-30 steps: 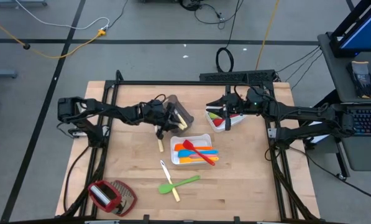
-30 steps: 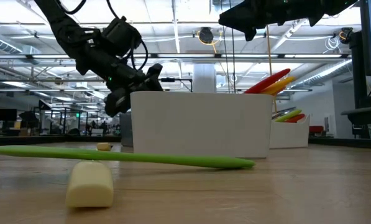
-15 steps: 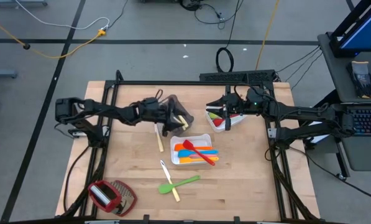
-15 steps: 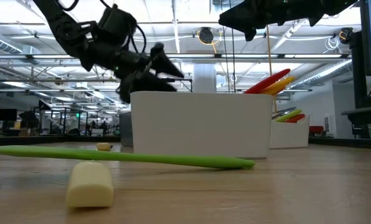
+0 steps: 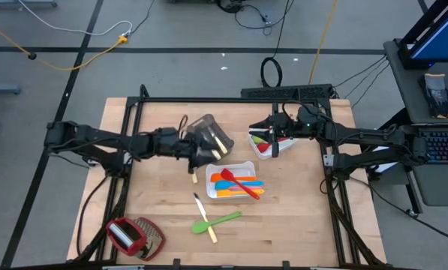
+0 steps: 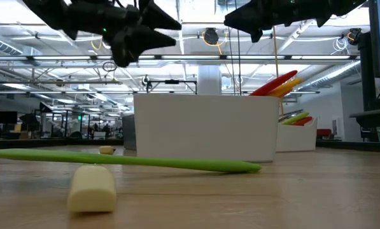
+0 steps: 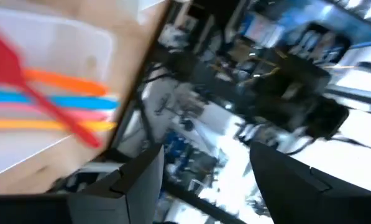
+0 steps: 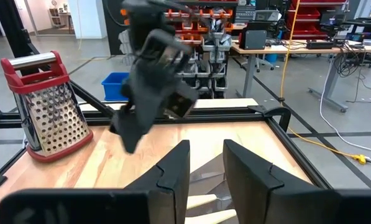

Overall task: Pick & Place Kitchen Items
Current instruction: Put the yellow knife into the black bin

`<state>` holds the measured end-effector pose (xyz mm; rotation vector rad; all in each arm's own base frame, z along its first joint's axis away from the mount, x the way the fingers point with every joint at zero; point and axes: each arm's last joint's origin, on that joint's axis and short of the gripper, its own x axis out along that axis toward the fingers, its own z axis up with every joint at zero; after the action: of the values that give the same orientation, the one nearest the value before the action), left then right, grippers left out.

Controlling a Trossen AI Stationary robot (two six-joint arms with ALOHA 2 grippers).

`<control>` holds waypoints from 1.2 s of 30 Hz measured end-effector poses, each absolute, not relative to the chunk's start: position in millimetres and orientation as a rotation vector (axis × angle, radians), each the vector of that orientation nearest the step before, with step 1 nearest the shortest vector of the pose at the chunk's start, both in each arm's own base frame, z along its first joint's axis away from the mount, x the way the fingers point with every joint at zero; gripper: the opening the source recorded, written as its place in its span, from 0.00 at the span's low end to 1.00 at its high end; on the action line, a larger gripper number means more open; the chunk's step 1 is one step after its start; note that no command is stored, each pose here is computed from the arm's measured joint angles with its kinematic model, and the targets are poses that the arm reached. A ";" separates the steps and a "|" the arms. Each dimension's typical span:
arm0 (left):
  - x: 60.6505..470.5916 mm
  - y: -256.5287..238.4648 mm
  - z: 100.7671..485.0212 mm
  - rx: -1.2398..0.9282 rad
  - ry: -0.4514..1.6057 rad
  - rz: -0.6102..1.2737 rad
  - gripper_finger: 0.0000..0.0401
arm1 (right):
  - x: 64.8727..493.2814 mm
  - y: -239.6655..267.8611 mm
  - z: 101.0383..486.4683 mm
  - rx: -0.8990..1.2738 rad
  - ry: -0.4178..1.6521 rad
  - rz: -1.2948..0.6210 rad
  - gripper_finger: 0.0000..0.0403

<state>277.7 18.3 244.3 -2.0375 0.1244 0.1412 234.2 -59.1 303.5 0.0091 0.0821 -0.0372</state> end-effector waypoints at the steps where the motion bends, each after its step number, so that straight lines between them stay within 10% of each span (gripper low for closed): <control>1: 275.4 12.9 243.9 -2.037 0.157 0.161 0.60 | 234.2 -59.1 303.4 0.009 0.083 -0.037 0.22; 16: 229.8 -31.6 207.8 -1.881 0.625 0.710 0.60 | 233.8 -59.0 300.0 -0.009 0.119 -0.035 0.22; 36: 241.0 -11.5 152.7 -1.550 0.659 1.073 0.60 | 233.8 -58.9 299.9 -0.007 0.120 -0.036 0.22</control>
<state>241.0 -11.5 152.7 -1.5496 0.6595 1.0728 233.8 -58.9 299.9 -0.0075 0.1200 -0.0357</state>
